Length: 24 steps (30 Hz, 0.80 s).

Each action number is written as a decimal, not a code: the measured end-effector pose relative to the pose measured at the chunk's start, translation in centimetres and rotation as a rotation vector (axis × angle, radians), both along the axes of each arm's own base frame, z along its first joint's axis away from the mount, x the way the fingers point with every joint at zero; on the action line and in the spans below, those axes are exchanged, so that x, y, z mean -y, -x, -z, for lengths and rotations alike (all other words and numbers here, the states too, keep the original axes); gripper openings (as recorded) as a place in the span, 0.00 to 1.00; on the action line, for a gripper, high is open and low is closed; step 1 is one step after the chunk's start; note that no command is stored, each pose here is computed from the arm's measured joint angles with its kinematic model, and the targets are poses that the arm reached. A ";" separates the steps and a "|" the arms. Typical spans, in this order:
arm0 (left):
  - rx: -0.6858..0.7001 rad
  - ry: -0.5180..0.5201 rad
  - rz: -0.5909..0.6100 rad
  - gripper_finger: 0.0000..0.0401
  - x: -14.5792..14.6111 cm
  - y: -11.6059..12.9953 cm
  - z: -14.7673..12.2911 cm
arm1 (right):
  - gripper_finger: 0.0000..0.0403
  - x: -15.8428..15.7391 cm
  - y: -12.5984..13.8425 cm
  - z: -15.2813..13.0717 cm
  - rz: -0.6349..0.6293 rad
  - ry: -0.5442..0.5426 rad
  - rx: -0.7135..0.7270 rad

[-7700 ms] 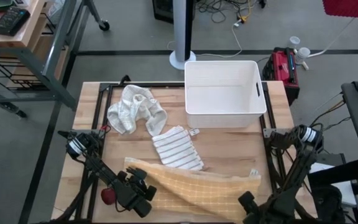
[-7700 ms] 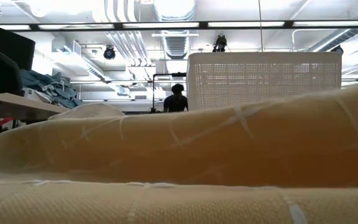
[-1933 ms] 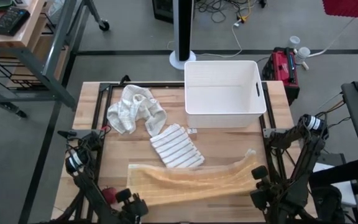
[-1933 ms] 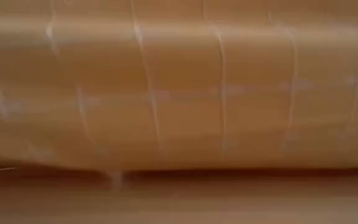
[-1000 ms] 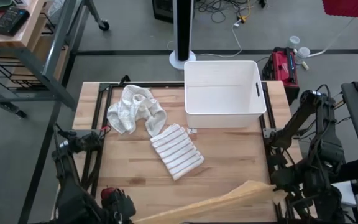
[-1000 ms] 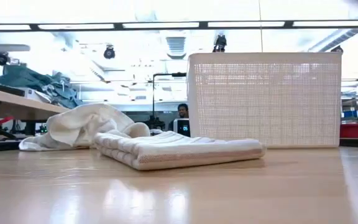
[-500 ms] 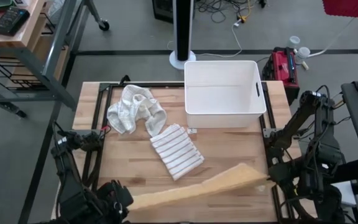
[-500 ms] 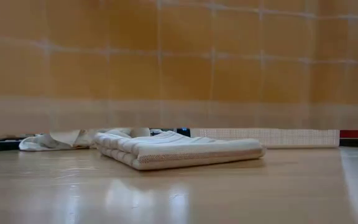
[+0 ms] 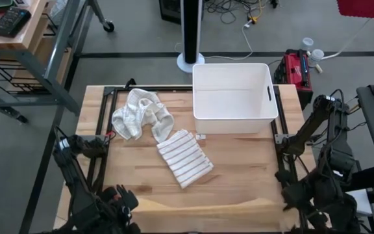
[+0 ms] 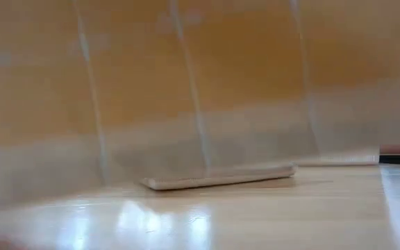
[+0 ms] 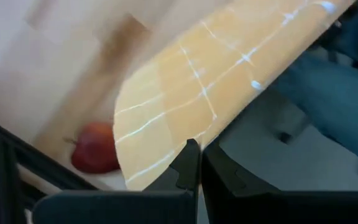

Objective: Fold towel
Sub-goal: Fold the yellow squared towel

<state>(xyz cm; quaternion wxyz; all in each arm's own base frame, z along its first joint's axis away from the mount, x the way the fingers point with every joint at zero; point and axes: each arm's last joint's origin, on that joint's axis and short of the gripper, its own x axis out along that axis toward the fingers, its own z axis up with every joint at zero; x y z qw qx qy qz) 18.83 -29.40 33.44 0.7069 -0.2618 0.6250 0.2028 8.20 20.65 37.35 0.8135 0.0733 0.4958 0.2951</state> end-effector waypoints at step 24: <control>0.017 0.103 -0.212 0.00 0.3 0.4 -2.0 | 0.01 -2.1 -1.4 7.0 0.029 0.461 -0.005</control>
